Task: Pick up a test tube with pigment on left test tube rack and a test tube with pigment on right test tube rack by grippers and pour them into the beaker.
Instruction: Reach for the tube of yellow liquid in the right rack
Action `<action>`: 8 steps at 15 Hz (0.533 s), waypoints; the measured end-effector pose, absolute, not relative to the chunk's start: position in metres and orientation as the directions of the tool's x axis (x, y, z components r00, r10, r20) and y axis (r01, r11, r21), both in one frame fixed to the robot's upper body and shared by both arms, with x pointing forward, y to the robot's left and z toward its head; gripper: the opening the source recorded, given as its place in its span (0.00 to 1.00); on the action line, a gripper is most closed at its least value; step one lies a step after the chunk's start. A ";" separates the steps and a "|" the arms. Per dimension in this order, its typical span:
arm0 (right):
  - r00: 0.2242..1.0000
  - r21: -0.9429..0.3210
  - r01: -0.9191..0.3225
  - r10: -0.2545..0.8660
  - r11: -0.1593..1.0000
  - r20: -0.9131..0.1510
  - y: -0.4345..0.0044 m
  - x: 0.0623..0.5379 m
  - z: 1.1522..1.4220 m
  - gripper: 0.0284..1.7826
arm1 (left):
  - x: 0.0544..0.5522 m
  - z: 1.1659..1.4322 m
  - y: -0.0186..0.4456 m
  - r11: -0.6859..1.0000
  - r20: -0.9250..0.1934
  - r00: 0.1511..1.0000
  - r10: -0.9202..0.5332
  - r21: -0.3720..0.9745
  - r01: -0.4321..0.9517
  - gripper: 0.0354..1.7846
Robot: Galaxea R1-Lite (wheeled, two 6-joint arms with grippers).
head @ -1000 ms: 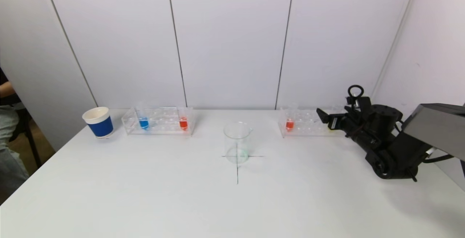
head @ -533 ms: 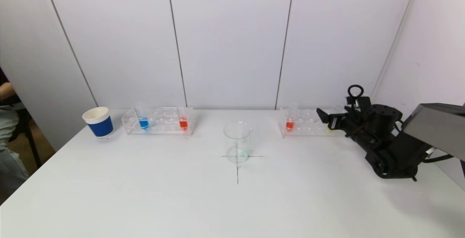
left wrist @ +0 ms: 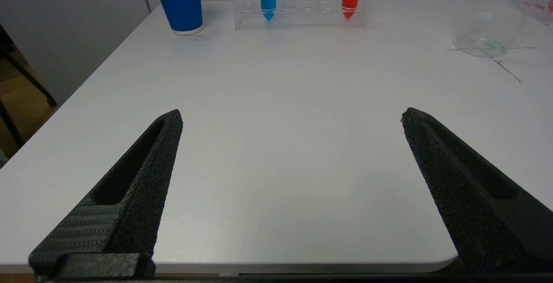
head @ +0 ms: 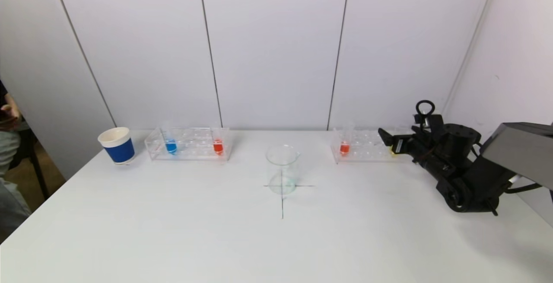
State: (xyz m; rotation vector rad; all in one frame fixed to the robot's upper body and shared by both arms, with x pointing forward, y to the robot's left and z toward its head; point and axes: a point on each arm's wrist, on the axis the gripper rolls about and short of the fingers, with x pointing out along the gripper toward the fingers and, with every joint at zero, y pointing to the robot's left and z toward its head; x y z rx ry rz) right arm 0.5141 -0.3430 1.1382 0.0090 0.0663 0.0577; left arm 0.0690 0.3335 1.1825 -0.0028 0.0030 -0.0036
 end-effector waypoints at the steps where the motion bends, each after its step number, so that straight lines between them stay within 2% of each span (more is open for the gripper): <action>1: 0.996 0.011 -0.056 0.057 0.998 -0.067 -0.343 0.513 1.138 0.99 | 0.069 1.182 0.334 1.000 -0.003 1.000 -0.004 -0.003 0.004 0.99; 8: 0.996 0.011 -0.053 0.054 0.999 -0.064 -0.345 0.511 1.140 0.99 | 0.069 1.182 0.334 1.000 -0.003 1.000 -0.004 -0.003 0.004 0.99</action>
